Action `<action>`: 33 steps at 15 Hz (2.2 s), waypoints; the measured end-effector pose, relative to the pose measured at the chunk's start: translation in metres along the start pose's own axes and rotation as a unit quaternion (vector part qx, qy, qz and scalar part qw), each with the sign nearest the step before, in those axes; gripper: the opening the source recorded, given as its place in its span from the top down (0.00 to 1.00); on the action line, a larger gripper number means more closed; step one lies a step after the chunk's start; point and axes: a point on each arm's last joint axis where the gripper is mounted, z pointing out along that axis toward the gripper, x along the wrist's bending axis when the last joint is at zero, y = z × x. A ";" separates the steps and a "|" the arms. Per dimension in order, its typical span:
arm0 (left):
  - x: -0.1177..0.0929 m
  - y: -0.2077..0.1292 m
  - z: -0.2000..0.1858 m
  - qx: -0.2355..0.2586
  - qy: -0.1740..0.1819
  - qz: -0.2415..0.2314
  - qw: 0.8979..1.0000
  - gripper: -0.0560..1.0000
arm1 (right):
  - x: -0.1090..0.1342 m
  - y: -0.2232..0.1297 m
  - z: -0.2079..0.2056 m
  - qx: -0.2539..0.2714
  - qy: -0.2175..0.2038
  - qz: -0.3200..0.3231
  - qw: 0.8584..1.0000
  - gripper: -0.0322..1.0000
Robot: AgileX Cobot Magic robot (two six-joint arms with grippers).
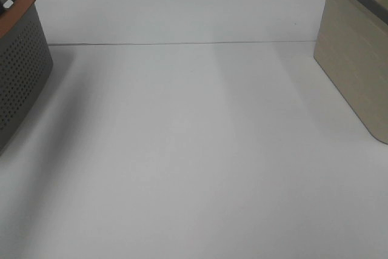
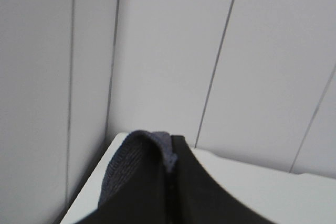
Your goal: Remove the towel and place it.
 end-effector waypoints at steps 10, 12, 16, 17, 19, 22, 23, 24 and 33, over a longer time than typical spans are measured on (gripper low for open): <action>-0.086 0.010 -0.012 -0.059 -0.170 -0.019 0.983 0.95 | 0.000 0.000 0.000 0.000 0.000 0.000 1.000 0.24; -0.106 -0.015 -0.003 -0.008 -0.187 0.008 0.982 0.95 | 0.000 0.000 0.000 0.000 0.000 0.000 1.000 0.24; -0.122 -0.048 0.002 0.073 -0.216 0.052 0.972 0.95 | 0.000 0.000 0.000 0.000 0.000 0.000 1.000 0.24; -0.124 -0.062 0.004 0.097 -0.224 0.060 0.968 0.95 | 0.000 0.000 0.000 0.000 0.001 0.001 1.000 0.24; -0.125 -0.108 0.009 0.160 -0.238 0.111 0.952 0.95 | 0.004 0.000 0.000 -0.002 0.022 -0.006 1.000 0.24; -0.123 -0.147 0.010 0.202 -0.246 0.130 0.939 0.95 | 0.009 0.007 0.000 -0.006 0.051 -0.024 0.998 0.24; -0.122 -0.157 0.010 0.211 -0.247 0.142 0.935 0.95 | 0.011 0.012 0.003 -0.015 0.065 -0.027 0.997 0.25; -0.120 -0.166 0.010 0.219 -0.249 0.155 0.931 0.95 | 0.014 0.019 0.006 -0.033 0.081 -0.023 0.996 0.26; -0.119 -0.177 0.006 0.222 -0.268 0.199 0.916 0.95 | 0.040 0.080 0.097 -0.051 0.260 -0.108 0.958 0.31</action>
